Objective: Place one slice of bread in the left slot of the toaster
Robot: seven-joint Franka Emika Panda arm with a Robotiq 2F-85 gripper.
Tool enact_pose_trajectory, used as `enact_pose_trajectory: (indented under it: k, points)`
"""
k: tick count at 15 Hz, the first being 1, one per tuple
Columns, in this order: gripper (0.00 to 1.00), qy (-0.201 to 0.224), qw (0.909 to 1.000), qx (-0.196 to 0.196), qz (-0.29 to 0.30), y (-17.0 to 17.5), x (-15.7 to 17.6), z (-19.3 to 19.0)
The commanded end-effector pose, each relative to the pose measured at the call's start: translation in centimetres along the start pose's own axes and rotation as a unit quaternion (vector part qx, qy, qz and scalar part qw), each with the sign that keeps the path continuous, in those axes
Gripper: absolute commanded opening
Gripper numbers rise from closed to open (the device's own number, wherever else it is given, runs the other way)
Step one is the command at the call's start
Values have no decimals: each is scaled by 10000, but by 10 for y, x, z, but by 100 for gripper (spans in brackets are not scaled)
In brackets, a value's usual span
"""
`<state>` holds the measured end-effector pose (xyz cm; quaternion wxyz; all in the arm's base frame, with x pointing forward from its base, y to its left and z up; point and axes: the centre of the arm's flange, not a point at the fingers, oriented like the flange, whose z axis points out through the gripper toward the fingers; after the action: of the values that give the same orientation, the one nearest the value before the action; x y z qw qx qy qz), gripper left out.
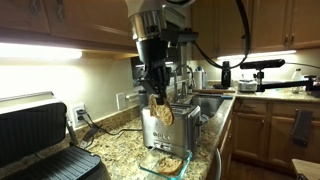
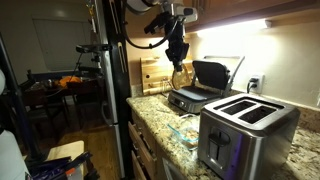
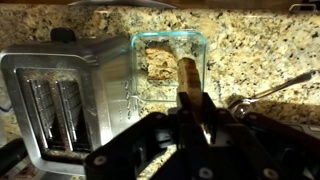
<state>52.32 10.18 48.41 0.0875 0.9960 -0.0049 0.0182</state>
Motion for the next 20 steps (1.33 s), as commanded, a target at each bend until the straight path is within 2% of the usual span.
enact_pose_trajectory:
  k: [1, 9, 14, 20]
  points:
    - [6, 161, 9982, -240, 529, 32, -16, -2]
    - [6, 144, 9901, -570, 1272, 89, 1, 2]
    - [6, 89, 9878, -729, 1374, 109, 7, 5]
    - [6, -61, 9919, -607, 1118, 131, 10, 4]
